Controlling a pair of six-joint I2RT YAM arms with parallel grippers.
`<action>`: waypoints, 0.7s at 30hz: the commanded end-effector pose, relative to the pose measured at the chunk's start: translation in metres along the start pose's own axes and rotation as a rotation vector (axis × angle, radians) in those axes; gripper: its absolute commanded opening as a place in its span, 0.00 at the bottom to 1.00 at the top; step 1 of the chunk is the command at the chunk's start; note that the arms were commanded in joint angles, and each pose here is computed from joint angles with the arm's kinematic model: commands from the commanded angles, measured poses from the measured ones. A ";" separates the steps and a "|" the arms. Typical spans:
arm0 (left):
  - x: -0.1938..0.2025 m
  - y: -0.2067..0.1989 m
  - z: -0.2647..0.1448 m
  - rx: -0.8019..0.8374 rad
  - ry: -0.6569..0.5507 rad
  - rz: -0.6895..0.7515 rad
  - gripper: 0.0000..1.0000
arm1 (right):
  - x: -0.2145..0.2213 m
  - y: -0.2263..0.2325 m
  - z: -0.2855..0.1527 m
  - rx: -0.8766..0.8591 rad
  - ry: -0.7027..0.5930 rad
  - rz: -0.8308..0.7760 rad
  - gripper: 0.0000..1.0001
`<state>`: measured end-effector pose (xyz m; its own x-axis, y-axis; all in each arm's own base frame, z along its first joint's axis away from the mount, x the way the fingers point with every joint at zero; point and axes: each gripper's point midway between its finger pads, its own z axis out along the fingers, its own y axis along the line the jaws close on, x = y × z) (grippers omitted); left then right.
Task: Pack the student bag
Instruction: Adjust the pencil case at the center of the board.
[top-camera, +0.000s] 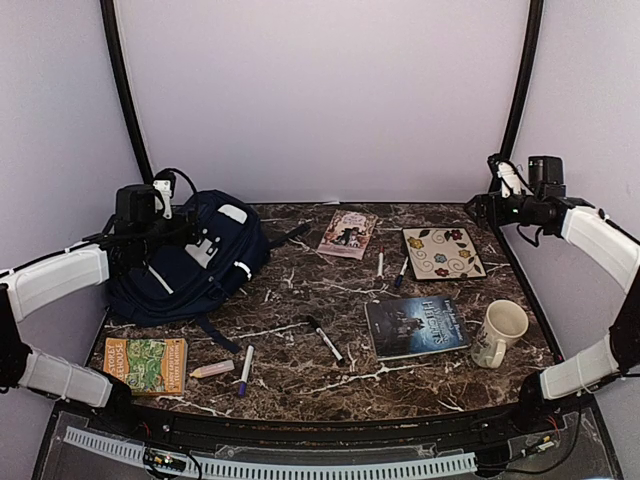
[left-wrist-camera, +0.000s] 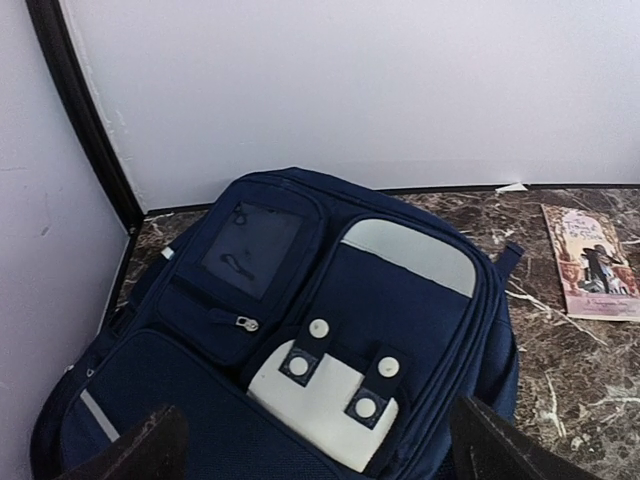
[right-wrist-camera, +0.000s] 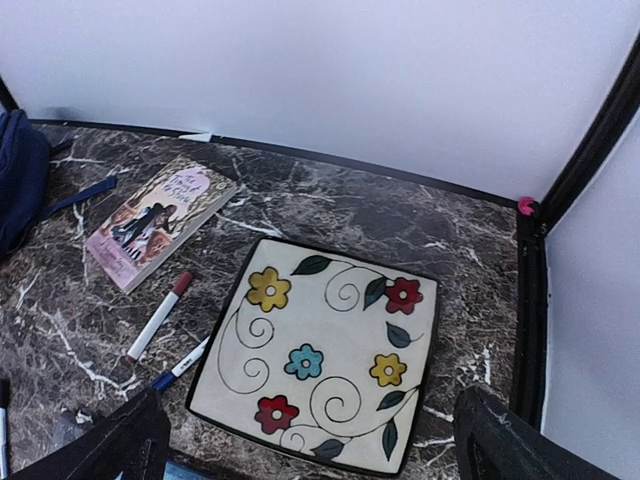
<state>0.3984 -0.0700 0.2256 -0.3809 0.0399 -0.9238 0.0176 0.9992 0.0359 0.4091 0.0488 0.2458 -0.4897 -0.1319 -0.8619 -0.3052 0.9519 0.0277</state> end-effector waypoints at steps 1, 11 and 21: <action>-0.007 -0.036 0.001 0.210 0.002 0.019 0.94 | -0.005 0.030 -0.003 -0.187 -0.014 -0.100 0.97; -0.003 -0.155 -0.006 0.548 0.163 0.069 0.80 | 0.029 0.086 0.006 -0.413 0.105 -0.264 0.75; 0.029 -0.300 -0.029 0.703 0.286 0.213 0.71 | 0.083 0.105 0.021 -0.500 0.141 -0.226 0.62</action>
<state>0.3655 -0.3411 0.2123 -0.4879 0.2684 -0.8306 0.6558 0.7407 -0.1458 0.3513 0.1360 0.1601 -0.5190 -0.3895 -0.7609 -0.7177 0.6821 0.1404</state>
